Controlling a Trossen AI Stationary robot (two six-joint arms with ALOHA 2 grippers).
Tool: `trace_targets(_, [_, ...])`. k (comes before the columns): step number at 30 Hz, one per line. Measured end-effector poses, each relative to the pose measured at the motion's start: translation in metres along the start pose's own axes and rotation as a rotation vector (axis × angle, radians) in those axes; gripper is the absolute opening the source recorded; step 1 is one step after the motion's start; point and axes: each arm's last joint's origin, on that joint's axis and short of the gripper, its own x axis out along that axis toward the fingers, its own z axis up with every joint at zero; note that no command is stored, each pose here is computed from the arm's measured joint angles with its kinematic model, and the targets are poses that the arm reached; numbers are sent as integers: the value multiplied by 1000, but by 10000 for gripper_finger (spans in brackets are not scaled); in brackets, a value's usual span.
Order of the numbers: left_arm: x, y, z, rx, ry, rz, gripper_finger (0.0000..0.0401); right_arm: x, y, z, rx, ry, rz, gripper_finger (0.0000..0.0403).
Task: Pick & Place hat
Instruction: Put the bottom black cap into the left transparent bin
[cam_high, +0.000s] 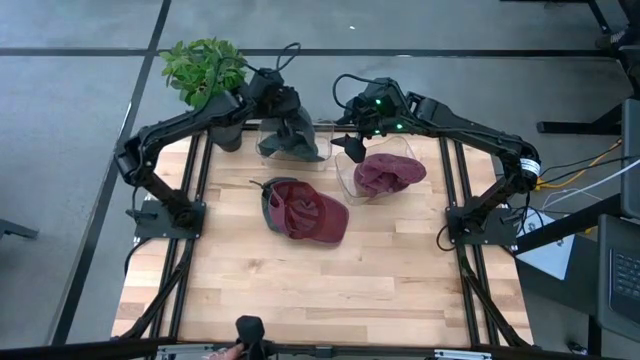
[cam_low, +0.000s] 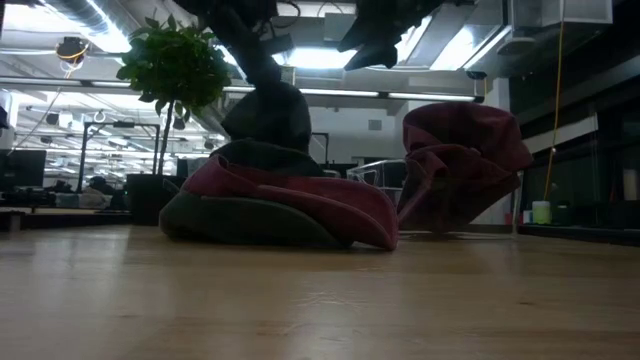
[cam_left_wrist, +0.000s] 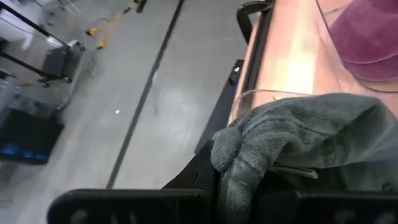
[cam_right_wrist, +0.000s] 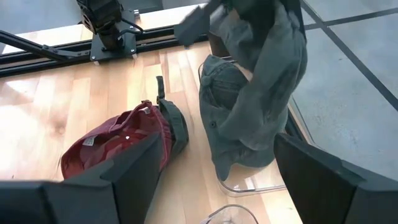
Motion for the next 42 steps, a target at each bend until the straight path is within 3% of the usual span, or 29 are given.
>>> trace_targets(8, [25, -5, -5, -33, 69, 29, 6, 0, 0, 0, 0, 1, -11, 306])
trace_targets(16, [27, -10, -5, 69, 106, 54, 6, 0, 0, 0, -3, 3, -17, 306])
trace_targets(22, [24, -31, -5, 204, 146, -89, 6, 0, 0, -1, -2, 11, -17, 306])
trace_targets(27, [20, -45, -5, 284, 180, -147, 7, 0, 0, -1, -2, 13, -16, 306])
trace_targets(35, [16, -56, -13, 293, 236, -301, 31, 0, 0, -1, -2, 14, -15, 306])
trace_targets(42, [14, -56, -18, 241, 260, -368, 97, 0, 0, -1, -2, 13, -15, 306])
